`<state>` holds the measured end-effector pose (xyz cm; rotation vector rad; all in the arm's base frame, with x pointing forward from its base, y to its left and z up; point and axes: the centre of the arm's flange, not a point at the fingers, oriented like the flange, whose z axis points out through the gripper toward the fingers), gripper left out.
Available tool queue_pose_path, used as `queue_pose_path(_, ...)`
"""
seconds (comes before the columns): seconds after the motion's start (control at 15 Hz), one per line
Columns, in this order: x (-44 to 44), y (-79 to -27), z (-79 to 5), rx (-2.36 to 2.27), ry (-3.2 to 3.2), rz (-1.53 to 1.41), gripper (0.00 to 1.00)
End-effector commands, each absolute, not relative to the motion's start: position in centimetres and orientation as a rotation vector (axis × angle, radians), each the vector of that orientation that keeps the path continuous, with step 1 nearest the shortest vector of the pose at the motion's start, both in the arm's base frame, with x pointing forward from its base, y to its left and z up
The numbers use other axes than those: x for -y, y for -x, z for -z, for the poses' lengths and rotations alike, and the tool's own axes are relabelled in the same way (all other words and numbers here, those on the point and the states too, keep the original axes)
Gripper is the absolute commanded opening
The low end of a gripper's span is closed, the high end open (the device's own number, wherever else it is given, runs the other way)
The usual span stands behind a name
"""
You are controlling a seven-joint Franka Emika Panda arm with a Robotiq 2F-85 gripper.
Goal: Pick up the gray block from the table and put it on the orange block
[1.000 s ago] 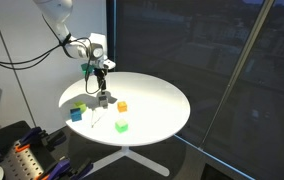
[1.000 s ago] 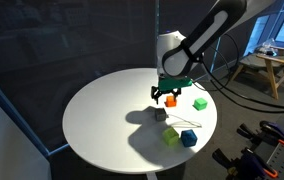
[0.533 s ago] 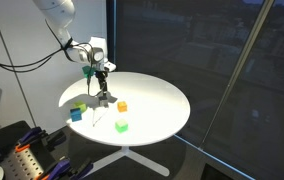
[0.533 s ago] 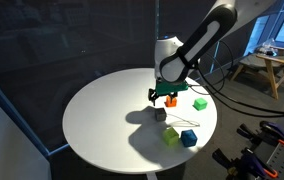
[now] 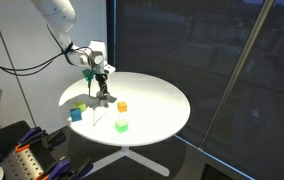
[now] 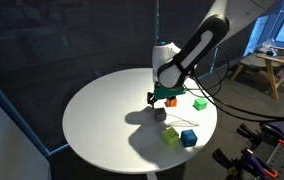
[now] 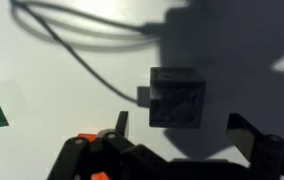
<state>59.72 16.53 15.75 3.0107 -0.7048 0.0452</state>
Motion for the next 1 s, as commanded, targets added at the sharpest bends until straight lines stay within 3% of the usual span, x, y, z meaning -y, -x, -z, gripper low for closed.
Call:
queue_pose_path(0.0,-16.5,-60.6,-15.2,0.732,-2.981,-0.066,1.00)
queue_pose_path(0.93,-16.2,-60.6,-13.2,0.734,-2.971,-0.016,1.00)
